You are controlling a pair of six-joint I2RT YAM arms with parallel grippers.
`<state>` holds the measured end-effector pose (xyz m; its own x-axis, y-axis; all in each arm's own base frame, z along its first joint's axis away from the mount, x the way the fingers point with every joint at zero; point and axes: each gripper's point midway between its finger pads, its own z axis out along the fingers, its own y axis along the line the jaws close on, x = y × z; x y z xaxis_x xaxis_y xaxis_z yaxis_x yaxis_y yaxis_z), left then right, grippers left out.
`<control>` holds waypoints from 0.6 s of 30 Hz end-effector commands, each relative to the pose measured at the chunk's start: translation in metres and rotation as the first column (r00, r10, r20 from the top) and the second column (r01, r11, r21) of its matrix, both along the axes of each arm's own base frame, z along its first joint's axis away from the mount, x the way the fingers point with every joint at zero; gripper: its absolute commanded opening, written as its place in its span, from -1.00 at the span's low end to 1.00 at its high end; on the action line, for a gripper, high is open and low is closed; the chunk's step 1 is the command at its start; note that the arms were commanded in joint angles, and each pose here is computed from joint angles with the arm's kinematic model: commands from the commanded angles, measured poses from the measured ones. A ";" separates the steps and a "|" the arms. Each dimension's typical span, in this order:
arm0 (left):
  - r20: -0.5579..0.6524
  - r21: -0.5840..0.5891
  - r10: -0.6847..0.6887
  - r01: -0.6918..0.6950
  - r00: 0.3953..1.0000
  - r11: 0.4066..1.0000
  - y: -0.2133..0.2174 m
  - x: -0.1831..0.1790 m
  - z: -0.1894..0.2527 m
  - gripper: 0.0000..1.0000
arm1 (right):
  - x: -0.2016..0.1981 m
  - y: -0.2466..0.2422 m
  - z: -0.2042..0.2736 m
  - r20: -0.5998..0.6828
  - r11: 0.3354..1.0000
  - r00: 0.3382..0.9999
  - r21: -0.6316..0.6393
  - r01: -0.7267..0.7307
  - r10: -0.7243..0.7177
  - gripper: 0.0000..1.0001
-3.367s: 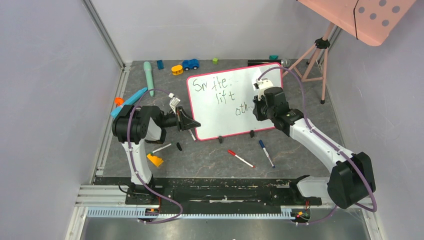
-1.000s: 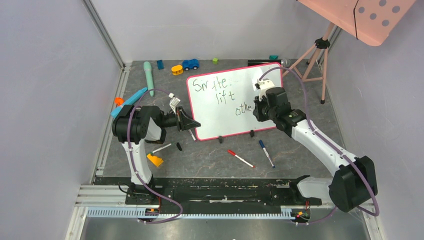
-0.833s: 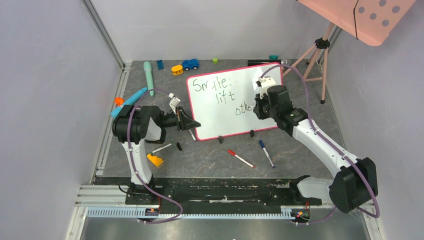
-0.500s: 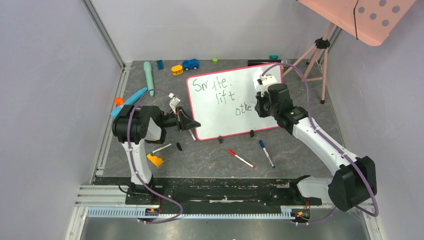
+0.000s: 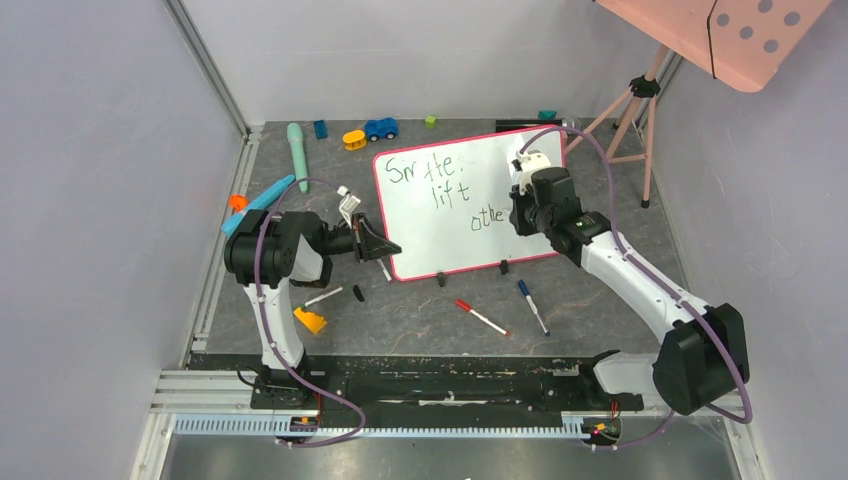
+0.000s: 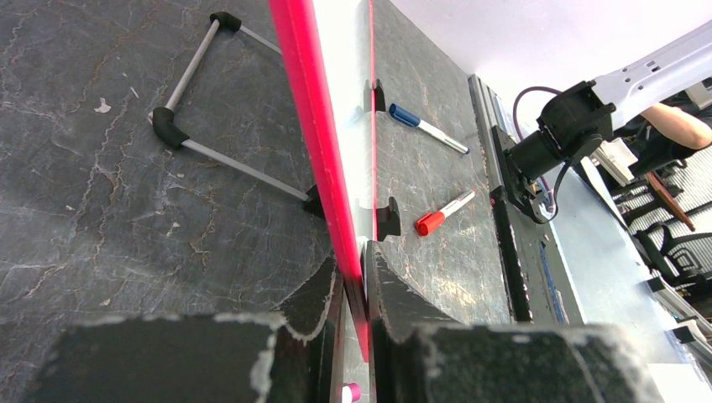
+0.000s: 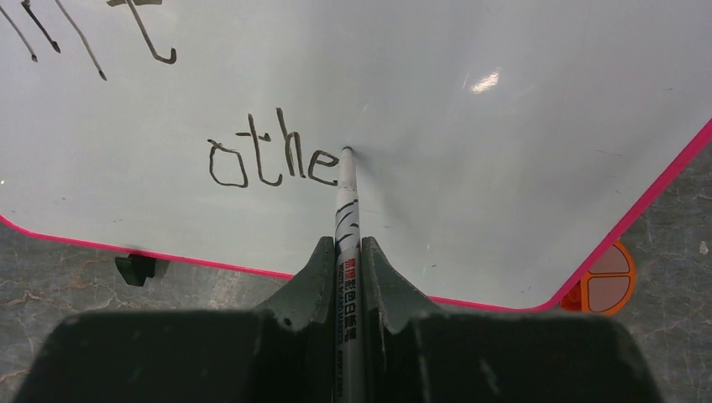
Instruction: Write a sentence on the whiteboard
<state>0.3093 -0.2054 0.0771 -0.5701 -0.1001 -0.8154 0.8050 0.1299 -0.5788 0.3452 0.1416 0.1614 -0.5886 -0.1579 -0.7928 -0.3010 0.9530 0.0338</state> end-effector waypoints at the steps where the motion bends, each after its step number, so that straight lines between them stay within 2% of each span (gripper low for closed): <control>1: 0.129 0.013 -0.042 0.041 0.991 0.999 -0.002 -0.005 -0.003 -0.72 | 0.012 -0.006 0.011 0.053 0.999 0.998 -0.012 0.042 -0.041 -1.00; 10: 0.129 0.013 -0.043 0.041 0.991 0.999 -0.002 -0.005 -0.003 -0.72 | 0.019 -0.013 0.020 0.076 0.997 0.995 -0.029 0.067 -0.065 -1.00; 18: 0.129 0.013 -0.043 0.042 0.991 0.999 -0.002 -0.005 -0.002 -0.72 | 0.003 -0.013 0.000 0.027 0.998 0.998 -0.018 0.054 -0.054 -1.00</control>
